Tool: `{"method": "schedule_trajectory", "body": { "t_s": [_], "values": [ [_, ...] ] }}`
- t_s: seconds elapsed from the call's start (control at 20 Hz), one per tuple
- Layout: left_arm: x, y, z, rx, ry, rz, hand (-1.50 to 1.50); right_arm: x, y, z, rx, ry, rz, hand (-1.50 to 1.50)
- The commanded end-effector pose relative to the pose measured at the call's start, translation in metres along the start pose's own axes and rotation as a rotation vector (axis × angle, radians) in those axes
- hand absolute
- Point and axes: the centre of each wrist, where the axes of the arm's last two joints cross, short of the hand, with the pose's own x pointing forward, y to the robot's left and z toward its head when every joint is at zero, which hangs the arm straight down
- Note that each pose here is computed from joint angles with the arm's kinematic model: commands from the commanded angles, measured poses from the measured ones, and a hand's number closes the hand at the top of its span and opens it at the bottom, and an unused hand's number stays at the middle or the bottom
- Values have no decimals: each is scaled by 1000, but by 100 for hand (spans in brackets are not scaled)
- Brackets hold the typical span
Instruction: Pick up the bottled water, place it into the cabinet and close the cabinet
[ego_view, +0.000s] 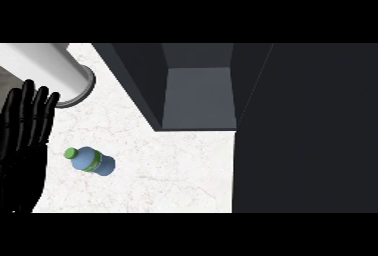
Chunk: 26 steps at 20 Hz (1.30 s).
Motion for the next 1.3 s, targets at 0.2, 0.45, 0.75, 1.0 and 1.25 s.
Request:
{"method": "schedule_trajectory", "body": {
  "t_s": [0.2,0.45,0.75,1.0,1.25],
  "values": [
    [-7,74,5,60,-12,0,-150,14,1,27,-95,8,-49,-150],
    [-17,72,10,135,183,205,-150,33,18,52,172,125,-258,-150],
    [32,89,41,128,225,157,-150,62,22,75,172,115,-268,-150],
    [20,96,40,146,299,57,-150,82,21,97,178,136,-267,-150],
    [-10,111,54,171,389,75,-150,102,20,100,168,119,-261,-150]
  ]
}}
